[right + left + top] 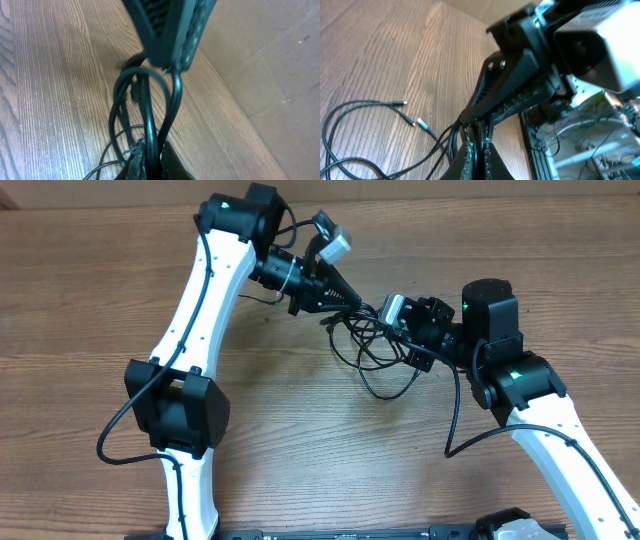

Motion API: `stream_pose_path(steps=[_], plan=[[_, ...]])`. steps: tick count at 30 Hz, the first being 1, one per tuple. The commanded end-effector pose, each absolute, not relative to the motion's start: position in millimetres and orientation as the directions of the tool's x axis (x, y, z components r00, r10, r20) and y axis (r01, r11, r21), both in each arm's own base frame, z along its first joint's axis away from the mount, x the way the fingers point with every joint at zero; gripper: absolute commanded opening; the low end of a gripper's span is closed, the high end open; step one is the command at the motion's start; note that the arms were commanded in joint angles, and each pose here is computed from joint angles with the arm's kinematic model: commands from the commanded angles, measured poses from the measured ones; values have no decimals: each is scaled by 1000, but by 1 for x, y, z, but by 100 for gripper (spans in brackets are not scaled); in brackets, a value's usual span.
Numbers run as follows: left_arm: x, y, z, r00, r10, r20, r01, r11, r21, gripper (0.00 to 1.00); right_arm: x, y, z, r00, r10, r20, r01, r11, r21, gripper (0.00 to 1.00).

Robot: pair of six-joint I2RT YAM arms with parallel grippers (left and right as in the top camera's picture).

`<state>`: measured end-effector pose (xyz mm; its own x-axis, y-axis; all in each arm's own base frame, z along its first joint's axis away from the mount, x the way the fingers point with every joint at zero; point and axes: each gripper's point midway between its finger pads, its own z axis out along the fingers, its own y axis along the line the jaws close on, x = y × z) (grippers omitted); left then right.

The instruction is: Untangle cables

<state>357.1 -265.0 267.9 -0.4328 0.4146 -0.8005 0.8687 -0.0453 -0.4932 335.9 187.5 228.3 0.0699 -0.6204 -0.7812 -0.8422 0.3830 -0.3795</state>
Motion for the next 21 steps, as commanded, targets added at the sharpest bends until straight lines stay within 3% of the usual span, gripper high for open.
stream_pose_path(steps=[1,21], plan=[[370,-254,303,-453,240,-859,868,-102,-486,4,335,184,223,35,-635,-772,-843,396,-364,4],[380,-238,293,-477,271,-836,864,-30,-503,4,336,186,227,-23,-588,-808,-843,446,-301,4]])
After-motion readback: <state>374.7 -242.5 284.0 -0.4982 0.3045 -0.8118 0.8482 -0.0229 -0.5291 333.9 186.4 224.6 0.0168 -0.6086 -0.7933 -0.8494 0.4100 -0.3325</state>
